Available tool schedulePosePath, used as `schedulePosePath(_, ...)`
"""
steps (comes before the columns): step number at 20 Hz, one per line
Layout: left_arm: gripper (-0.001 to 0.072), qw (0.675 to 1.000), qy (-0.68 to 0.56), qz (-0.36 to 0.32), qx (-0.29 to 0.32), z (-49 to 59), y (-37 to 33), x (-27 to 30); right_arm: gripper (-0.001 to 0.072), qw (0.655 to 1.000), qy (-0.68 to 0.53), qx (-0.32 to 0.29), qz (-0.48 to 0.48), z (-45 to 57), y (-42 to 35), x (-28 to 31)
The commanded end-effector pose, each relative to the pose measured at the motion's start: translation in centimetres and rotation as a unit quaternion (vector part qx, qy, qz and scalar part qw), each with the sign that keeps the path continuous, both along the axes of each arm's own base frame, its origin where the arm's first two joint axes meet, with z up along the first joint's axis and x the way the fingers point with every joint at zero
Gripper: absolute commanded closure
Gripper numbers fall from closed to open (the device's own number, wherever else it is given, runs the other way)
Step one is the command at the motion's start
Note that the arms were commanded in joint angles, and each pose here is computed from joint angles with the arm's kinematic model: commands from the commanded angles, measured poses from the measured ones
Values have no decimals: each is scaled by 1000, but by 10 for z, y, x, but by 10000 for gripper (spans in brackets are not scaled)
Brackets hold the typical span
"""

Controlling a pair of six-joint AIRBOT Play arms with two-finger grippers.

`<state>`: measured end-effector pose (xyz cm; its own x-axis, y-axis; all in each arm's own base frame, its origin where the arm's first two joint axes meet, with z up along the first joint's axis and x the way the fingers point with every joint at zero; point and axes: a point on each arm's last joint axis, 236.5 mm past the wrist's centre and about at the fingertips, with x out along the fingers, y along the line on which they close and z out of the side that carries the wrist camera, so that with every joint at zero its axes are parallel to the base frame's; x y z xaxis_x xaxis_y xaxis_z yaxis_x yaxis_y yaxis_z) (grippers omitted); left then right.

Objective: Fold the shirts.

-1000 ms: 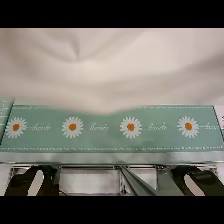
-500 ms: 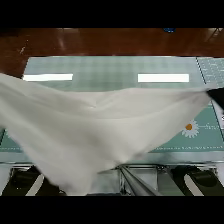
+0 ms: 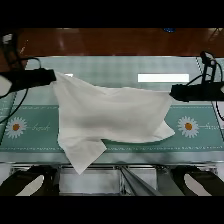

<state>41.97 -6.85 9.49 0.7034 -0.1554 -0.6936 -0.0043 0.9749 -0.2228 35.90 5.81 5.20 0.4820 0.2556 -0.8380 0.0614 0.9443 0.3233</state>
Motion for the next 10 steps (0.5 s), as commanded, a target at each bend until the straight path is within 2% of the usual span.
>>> schedulePosePath(1,688,999,24,15,-32,-49,-15,64,689,998,12,47,-39,-45,-18,63)
schedulePosePath(6,687,993,65,14,-95,-64,-46,119,688,992,29,94,-74,-77,-26,119)
schedulePosePath(7,674,992,69,12,-104,-63,-50,124,653,991,28,104,-77,-77,-24,127)
schedulePosePath(8,514,992,76,8,-105,-60,-52,127,441,991,23,108,-77,-74,-24,133)
schedulePosePath(9,230,991,84,4,-101,-56,-49,127,297,992,15,105,-74,-66,-27,137)
schedulePosePath(10,203,991,98,-6,-88,-49,-37,123,302,992,15,106,-71,-53,-36,137)
